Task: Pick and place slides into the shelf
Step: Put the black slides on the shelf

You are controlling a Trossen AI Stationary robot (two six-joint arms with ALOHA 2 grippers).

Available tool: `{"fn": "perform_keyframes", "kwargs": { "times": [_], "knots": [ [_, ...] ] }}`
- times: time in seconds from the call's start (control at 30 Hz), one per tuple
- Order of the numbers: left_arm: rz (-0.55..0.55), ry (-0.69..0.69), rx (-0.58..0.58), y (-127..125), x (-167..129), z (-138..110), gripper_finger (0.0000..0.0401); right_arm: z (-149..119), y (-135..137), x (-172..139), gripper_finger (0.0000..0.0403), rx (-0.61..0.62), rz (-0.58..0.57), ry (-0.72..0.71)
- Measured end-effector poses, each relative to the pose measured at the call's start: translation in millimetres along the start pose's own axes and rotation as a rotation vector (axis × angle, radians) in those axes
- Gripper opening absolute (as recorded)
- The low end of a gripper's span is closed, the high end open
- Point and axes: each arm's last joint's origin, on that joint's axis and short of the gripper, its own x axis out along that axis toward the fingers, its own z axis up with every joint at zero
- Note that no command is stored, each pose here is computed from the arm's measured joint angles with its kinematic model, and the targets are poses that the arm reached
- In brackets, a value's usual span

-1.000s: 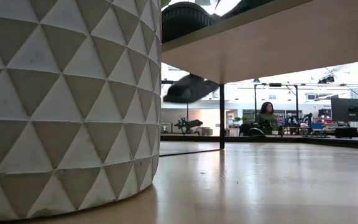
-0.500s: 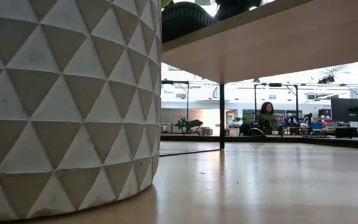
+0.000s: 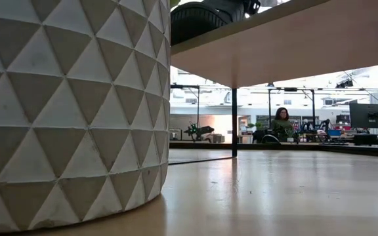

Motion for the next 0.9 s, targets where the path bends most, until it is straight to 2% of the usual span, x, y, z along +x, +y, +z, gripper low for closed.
{"fn": "perform_keyframes", "kwargs": {
  "times": [0.13, 0.4, 0.67, 0.9],
  "knots": [
    [0.002, 0.001, -0.033, 3, 4, -1, 0.0177, 0, 5, 1, 0.0000, -0.020, 0.006, -0.004],
    [-0.029, 0.032, -0.075, 5, 19, -7, 0.0166, 2, 16, 3, 0.0000, -0.110, 0.027, -0.023],
    [-0.012, 0.032, -0.116, 10, 27, -9, 0.0166, 11, 18, -2, 0.0000, -0.162, -0.041, -0.027],
    [-0.017, 0.042, -0.153, 12, 31, -12, 0.0166, 22, 17, 6, 0.0000, -0.198, -0.051, 0.006]
  ]
}}
